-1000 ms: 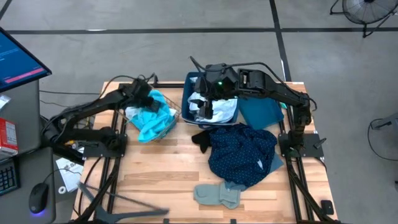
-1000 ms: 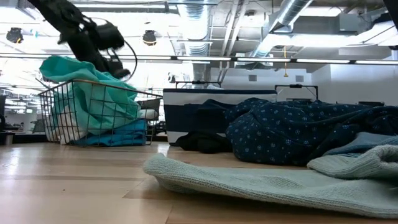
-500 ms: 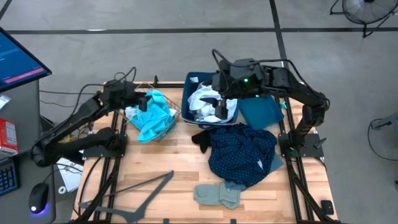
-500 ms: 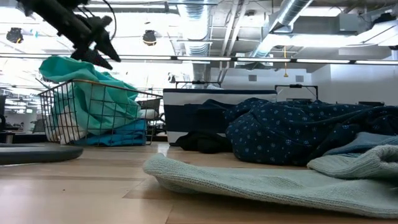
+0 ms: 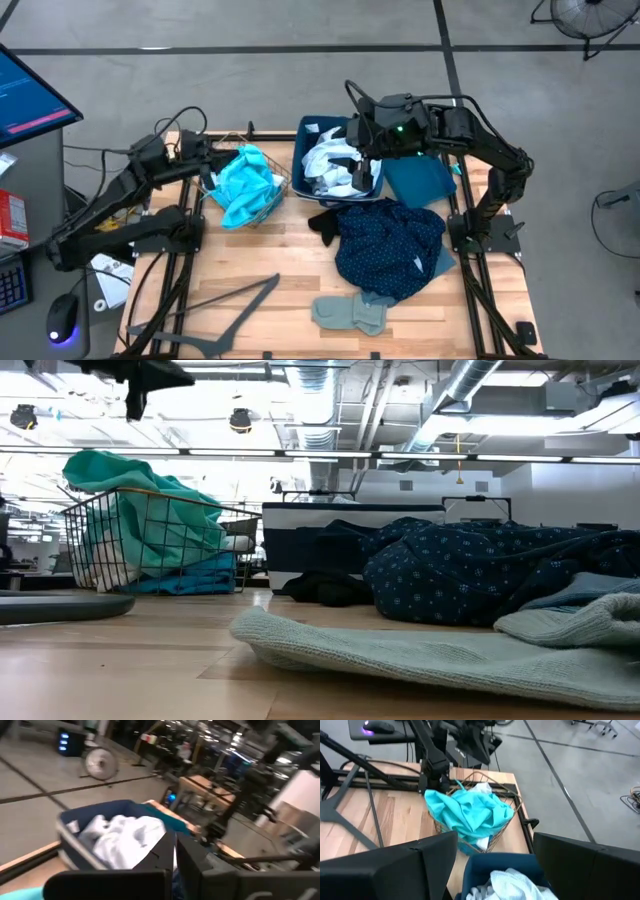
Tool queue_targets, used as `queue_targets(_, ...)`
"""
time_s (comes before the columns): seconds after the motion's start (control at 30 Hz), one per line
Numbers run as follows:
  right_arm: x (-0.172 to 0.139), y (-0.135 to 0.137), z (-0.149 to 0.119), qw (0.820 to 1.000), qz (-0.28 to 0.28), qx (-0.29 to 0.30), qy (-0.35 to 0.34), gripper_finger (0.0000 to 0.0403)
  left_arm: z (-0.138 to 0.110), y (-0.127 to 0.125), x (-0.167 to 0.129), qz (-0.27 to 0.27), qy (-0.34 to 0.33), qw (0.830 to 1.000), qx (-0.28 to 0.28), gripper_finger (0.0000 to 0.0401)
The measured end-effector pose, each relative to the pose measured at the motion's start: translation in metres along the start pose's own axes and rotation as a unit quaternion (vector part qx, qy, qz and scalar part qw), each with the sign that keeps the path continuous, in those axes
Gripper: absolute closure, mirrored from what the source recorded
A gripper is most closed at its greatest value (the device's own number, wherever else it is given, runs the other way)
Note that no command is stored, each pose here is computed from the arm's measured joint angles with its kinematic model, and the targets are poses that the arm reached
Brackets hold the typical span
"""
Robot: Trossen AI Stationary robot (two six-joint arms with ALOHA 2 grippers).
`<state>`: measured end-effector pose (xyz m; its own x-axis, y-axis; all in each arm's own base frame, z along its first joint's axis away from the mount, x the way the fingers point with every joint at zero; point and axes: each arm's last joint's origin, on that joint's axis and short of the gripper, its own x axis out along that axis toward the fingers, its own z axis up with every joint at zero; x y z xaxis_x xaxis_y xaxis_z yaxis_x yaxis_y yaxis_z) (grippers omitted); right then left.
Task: Pick & Place Cloths
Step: Put the blue shorts into the gold wire basket
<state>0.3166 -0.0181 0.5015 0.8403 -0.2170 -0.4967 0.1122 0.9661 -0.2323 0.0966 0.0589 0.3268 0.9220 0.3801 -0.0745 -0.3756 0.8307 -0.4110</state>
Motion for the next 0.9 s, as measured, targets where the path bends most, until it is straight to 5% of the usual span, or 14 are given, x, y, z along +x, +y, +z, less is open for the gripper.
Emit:
queue_targets(0.2, 0.0, 0.0, -0.002, 1.0, 0.002, 0.008, 0.012, 0.0149, -0.01, -0.019, 0.013, -0.065, 0.073, 0.995, -0.006, 0.0401)
queue_targets(0.4, 0.0, 0.001, -0.007, 0.999, 0.005, 0.01, 0.036, 0.0149, -0.047, -0.033, 0.034, -0.036, 0.217, 0.976, -0.002, 0.0401)
queue_targets(0.7, 0.0, 0.001, -0.007, 0.999, 0.005, 0.01, 0.038, 0.0149, -0.09, -0.027, 0.04, 0.126, 0.378, 0.917, -0.04, 0.0401)
queue_targets(0.9, 0.0, 0.001, -0.007, 0.999, 0.005, 0.009, 0.038, 0.0149, -0.09, -0.012, 0.042, 0.26, 0.33, 0.906, -0.045, 0.0401)
